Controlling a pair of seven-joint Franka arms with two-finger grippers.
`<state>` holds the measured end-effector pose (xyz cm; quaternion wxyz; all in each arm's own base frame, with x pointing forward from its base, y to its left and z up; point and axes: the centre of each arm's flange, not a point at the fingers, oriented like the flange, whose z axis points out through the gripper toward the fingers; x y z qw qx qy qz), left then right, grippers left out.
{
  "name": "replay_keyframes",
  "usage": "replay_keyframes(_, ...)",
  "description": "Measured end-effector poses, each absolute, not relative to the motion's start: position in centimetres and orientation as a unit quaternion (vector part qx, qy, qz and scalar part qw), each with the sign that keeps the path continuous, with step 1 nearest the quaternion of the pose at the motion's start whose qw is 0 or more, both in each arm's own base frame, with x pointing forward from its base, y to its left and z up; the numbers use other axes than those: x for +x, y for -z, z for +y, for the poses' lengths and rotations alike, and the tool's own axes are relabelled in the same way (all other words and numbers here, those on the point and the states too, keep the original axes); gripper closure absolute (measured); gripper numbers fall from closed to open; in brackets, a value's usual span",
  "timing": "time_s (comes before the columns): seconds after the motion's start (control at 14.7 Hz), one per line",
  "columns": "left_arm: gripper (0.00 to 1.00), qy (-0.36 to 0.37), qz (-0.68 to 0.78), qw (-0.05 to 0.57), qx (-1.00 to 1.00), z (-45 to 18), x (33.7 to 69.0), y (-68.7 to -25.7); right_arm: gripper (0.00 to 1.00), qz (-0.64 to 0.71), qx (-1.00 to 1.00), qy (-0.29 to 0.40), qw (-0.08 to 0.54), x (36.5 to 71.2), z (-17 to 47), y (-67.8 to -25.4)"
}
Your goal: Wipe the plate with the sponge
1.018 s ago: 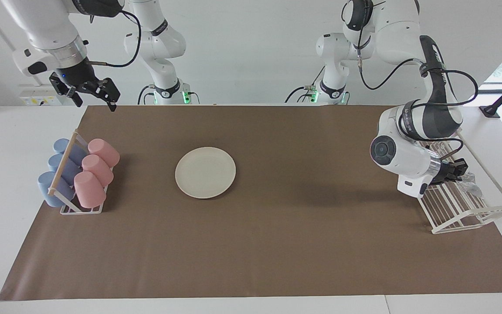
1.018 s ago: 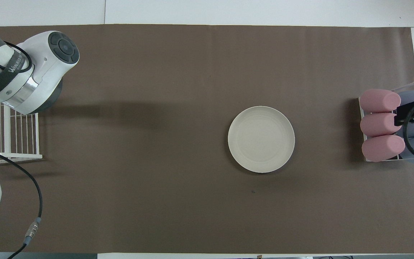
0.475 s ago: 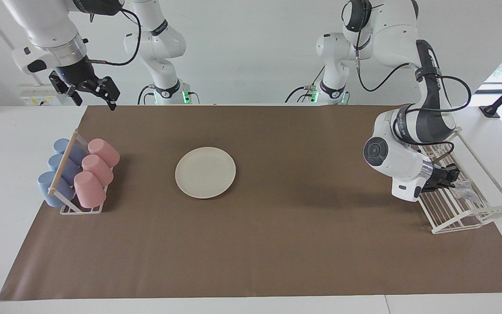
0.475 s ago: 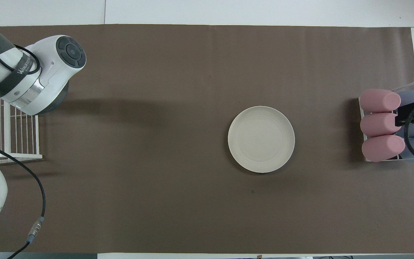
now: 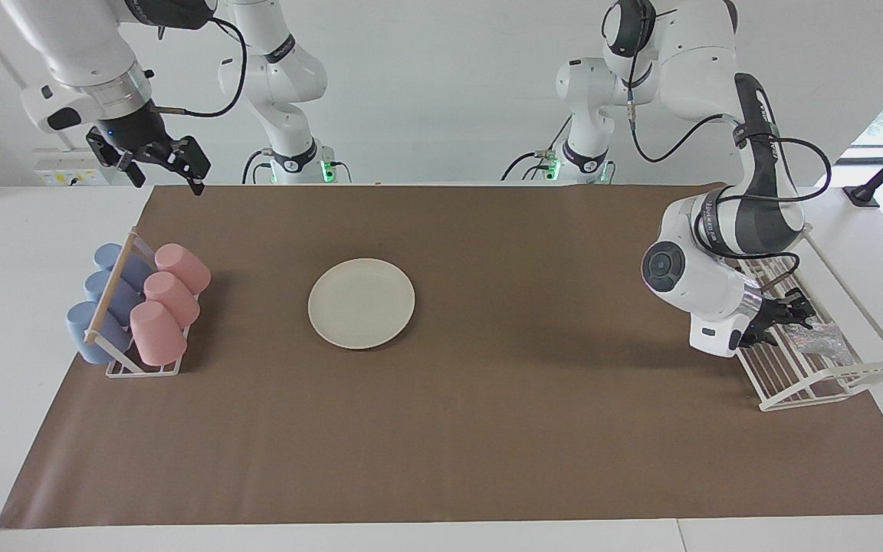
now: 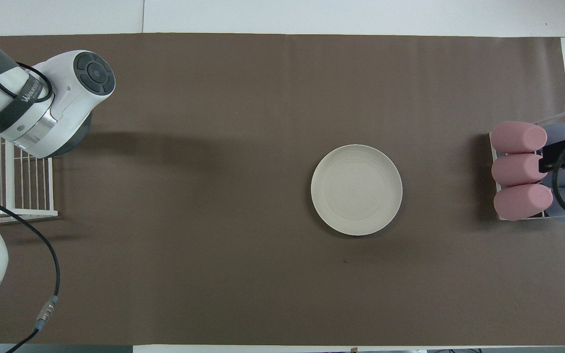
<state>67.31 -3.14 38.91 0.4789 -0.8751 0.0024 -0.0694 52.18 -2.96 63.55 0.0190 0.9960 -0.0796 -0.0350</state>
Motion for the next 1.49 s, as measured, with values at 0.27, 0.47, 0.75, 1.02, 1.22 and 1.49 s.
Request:
replay_keyframes(0.27,0.0,0.072,-0.002,0.471,-0.879,-3.3,67.3,-39.2,0.0,-0.081,0.996,0.033,0.011,52.2,-3.0,-63.5)
replay_keyframes(0.47,0.0,0.076,-0.036,0.422,-0.902,-3.9,67.4,-41.2,0.0,-0.081,0.996,0.033,0.011,52.2,-3.1,-63.5)
replay_keyframes(0.75,0.0,0.094,-0.11,0.296,-0.944,-4.9,66.9,-48.1,0.0,-0.081,0.996,0.034,0.011,52.2,-3.1,-63.5)
replay_keyframes(1.02,0.0,0.084,-0.162,0.181,-0.966,-3.8,65.5,-52.1,0.0,-0.081,0.996,0.034,0.011,52.2,-3.1,-63.5)
replay_keyframes(1.22,0.0,0.075,-0.152,0.095,-0.981,-1.4,63.6,-56.8,0.0,-0.081,0.996,0.034,0.01,52.2,-3.1,-63.5)
replay_keyframes(1.49,0.0,0.015,-0.105,0.051,-0.993,-1.3,58.6,-61.5,0.0,-0.081,0.996,0.034,0.01,52.2,-3.1,-63.5)
